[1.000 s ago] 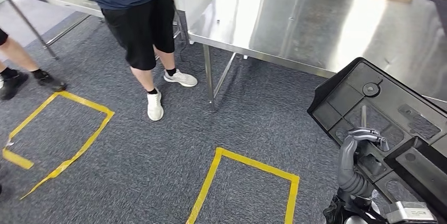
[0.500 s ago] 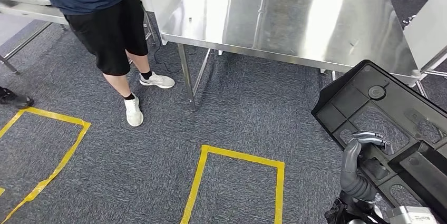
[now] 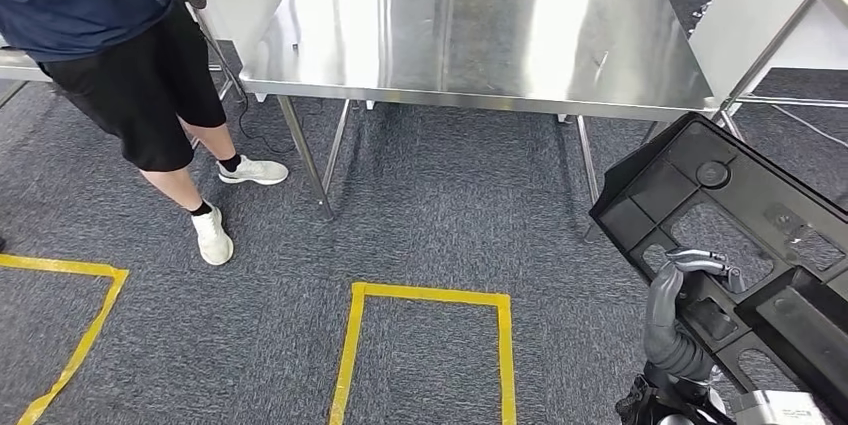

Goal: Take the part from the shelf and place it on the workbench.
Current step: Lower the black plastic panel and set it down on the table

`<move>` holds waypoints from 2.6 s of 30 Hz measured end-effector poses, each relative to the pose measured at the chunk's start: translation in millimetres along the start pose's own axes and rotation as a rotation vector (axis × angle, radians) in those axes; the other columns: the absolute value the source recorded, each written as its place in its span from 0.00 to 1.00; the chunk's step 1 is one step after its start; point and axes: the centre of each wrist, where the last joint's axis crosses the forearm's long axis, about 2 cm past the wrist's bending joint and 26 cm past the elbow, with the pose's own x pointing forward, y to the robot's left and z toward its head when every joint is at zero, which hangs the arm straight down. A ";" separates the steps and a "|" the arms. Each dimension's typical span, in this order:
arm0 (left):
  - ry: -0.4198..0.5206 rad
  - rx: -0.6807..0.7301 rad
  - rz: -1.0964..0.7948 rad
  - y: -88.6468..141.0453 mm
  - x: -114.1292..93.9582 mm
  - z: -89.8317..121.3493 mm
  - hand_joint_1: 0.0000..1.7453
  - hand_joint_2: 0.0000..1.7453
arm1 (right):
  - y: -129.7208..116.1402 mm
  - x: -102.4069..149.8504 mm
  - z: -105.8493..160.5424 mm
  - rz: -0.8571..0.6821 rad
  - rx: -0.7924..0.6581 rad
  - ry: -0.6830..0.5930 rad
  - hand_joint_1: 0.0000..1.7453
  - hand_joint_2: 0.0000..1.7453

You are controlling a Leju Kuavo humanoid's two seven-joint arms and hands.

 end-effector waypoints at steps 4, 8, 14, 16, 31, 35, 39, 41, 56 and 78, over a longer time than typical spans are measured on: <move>-0.005 0.011 -0.005 -1.2 -1.2 0.2 0.00 1.00 | 0.0 -0.2 0.3 0.000 0.009 -0.001 1.00 1.00; -0.011 0.016 -0.011 -1.4 -1.7 0.3 0.00 1.00 | 0.0 -0.5 0.6 -0.001 0.011 -0.001 1.00 1.00; -0.013 0.024 -0.019 -1.3 -1.8 0.3 0.00 1.00 | 0.0 -1.0 1.0 0.000 0.012 -0.003 1.00 1.00; -0.014 0.027 -0.026 -1.4 -1.8 0.4 0.00 1.00 | 0.0 -1.2 1.2 0.001 0.013 -0.003 1.00 1.00; -0.024 0.047 -0.054 -1.4 -1.4 0.4 0.00 1.00 | 0.0 -2.0 1.7 0.009 0.019 -0.004 1.00 1.00; -0.023 0.044 -0.056 -2.1 -1.6 0.4 0.00 1.00 | 0.4 -1.7 1.1 0.011 0.020 -0.008 1.00 1.00; -0.022 0.042 -0.059 -2.6 -2.1 0.5 0.00 1.00 | 0.4 -2.2 1.4 0.013 0.022 -0.007 1.00 1.00; -0.021 0.043 -0.060 -2.6 -2.7 0.6 0.00 1.00 | 0.2 -2.6 2.5 0.015 0.023 -0.002 1.00 1.00; -0.022 0.059 -0.066 0.7 -3.3 0.5 0.00 1.00 | 2.8 -4.1 2.1 0.014 0.028 -0.001 1.00 1.00; -0.026 0.058 -0.074 -1.4 -3.7 0.7 0.00 1.00 | 6.5 -5.3 0.9 0.013 0.046 0.005 1.00 1.00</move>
